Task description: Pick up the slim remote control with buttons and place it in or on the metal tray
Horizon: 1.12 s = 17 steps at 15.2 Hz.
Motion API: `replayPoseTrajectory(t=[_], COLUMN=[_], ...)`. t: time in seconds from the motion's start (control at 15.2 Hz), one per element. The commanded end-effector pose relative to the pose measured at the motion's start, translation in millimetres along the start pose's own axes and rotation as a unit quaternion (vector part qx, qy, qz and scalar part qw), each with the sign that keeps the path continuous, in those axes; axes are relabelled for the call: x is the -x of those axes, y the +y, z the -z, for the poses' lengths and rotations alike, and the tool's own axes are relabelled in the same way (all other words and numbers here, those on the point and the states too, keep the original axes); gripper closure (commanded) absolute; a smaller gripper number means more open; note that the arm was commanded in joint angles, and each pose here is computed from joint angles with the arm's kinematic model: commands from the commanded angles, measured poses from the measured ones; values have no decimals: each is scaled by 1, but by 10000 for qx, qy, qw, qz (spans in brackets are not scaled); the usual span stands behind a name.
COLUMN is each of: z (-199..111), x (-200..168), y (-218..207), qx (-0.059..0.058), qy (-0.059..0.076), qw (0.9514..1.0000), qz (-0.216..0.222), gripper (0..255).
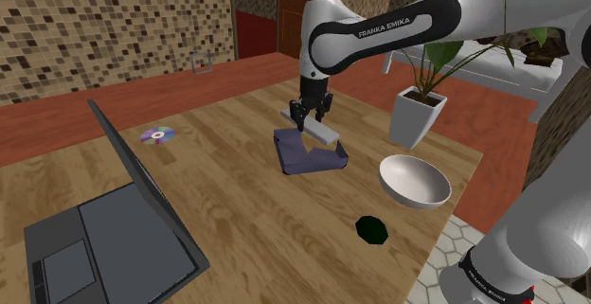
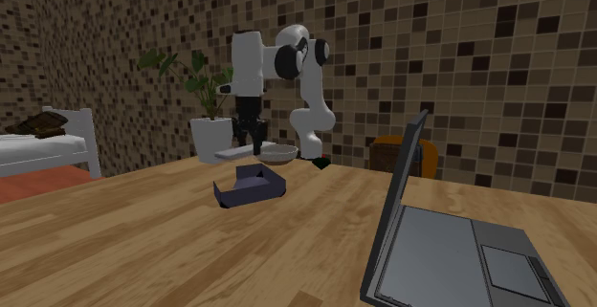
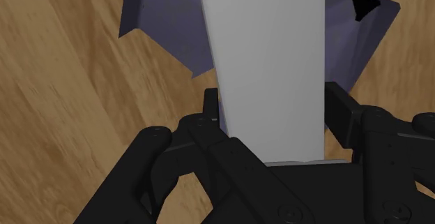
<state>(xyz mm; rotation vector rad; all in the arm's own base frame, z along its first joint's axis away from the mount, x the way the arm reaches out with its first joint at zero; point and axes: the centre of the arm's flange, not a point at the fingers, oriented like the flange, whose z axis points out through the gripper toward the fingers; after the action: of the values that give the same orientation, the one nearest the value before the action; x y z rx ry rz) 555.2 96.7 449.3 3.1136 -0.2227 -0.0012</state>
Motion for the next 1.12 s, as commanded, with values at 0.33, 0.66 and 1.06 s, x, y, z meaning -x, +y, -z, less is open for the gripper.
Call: replayPoseTrajectory(t=[0.33, 0.66, 1.06], z=[-32, -59, -72], x=[-5, -5, -5], y=[17, 17, 17], qx=[0, 0, 0], qy=[2, 2, 2], qw=[10000, 10000, 10000], qz=[6, 6, 6], gripper=[255, 255, 255])
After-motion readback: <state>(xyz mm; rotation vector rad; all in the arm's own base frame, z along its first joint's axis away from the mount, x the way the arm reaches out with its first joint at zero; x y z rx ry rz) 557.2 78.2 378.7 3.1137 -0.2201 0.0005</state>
